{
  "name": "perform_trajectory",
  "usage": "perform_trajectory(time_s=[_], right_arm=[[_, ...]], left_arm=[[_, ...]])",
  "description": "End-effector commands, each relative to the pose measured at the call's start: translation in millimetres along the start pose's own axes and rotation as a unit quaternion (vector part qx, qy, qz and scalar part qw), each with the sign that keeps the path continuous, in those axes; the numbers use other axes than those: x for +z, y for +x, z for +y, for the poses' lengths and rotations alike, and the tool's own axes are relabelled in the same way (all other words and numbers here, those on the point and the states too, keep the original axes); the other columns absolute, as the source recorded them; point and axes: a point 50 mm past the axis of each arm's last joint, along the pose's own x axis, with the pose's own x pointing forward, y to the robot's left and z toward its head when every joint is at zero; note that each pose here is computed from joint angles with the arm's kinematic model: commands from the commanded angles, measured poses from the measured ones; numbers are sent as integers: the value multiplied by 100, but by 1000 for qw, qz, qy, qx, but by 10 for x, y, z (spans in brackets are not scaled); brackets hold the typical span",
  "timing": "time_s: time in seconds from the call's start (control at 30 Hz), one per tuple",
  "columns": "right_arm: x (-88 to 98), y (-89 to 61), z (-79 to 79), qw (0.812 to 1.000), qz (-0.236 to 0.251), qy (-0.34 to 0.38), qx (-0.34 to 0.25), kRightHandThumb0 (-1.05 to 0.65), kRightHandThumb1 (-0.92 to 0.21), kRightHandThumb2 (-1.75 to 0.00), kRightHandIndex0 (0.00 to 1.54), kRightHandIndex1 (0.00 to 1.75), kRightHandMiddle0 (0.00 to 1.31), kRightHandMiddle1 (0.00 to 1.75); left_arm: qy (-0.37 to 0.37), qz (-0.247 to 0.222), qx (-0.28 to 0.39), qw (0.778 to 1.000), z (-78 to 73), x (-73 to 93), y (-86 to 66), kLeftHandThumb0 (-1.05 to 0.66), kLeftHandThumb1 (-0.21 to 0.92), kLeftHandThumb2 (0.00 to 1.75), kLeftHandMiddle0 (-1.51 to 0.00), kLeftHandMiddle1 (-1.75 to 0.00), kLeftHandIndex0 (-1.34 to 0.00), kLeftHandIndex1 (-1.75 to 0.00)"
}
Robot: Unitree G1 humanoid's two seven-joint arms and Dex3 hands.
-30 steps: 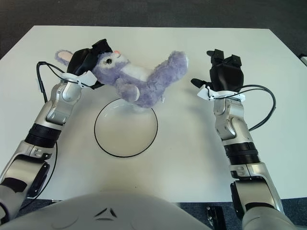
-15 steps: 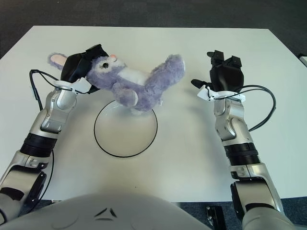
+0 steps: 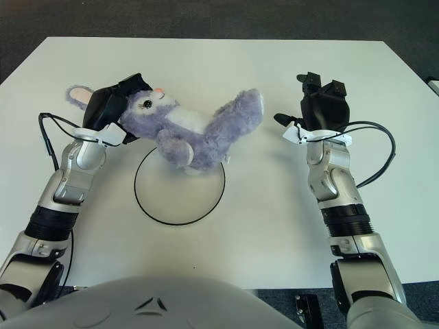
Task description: Put the doll into the plate.
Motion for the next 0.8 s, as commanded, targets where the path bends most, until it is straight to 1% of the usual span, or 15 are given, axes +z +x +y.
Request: perform_trajectory(time_s=[0.0, 0.07, 0.13, 0.17, 0.23, 0.27, 0.33, 0.37, 0.63, 0.77], right_arm=[[-10, 14, -21, 1000, -2, -14, 0, -65, -81, -54, 3, 121, 0, 69], [-13, 15, -18, 1000, -2, -15, 1, -65, -81, -54, 3, 121, 0, 68], [-16, 18, -14, 1000, -1, -14, 2, -65, -81, -54, 3, 122, 0, 68], [-17, 20, -12, 1000, -1, -14, 2, -64, -81, -54, 3, 122, 0, 68], [-19, 23, -7, 1000, -1, -14, 2, -64, -81, -54, 3, 122, 0, 68], [-19, 24, -2, 1000, 0, -13, 2, -64, -81, -54, 3, 123, 0, 68], [-18, 24, 6, 1000, 0, -12, 3, -64, -81, -54, 3, 123, 0, 68], [-16, 24, 10, 1000, 0, -12, 4, -64, -81, -54, 3, 123, 0, 68], [-10, 26, 35, 1000, -2, -15, 3, -66, -83, -53, 2, 124, 0, 69], [-22, 35, 49, 1000, -3, -19, 4, -66, -84, -52, 2, 124, 0, 69]], left_arm=[[-11, -8, 12, 1000, 62, 26, -53, -1, -9, 165, -85, -175, -91, -140], [-20, -9, 13, 1000, 64, 31, -96, -1, -9, 164, -87, -175, -94, -133], [-28, -12, 15, 999, 68, 38, -133, -1, -11, 167, -88, -175, -93, -137], [-31, -13, 16, 999, 70, 39, -141, -1, -11, 170, -88, -175, -89, -145], [-33, -15, 18, 999, 70, 38, -145, -1, -12, 172, -89, -175, -85, -152], [-32, -16, 20, 999, 70, 38, -149, -1, -10, 173, -88, -174, -81, -160], [-31, -19, 22, 999, 66, 37, -151, 0, -9, 173, -88, -171, -77, -167], [-30, -21, 23, 999, 63, 37, -150, 0, -9, 172, -89, -166, -76, -170], [-34, -44, 34, 998, 34, 25, -140, 0, -8, 167, -93, -152, -74, -174], [-39, -49, 34, 997, 20, 10, -148, 0, -8, 168, -93, -152, -74, -175]])
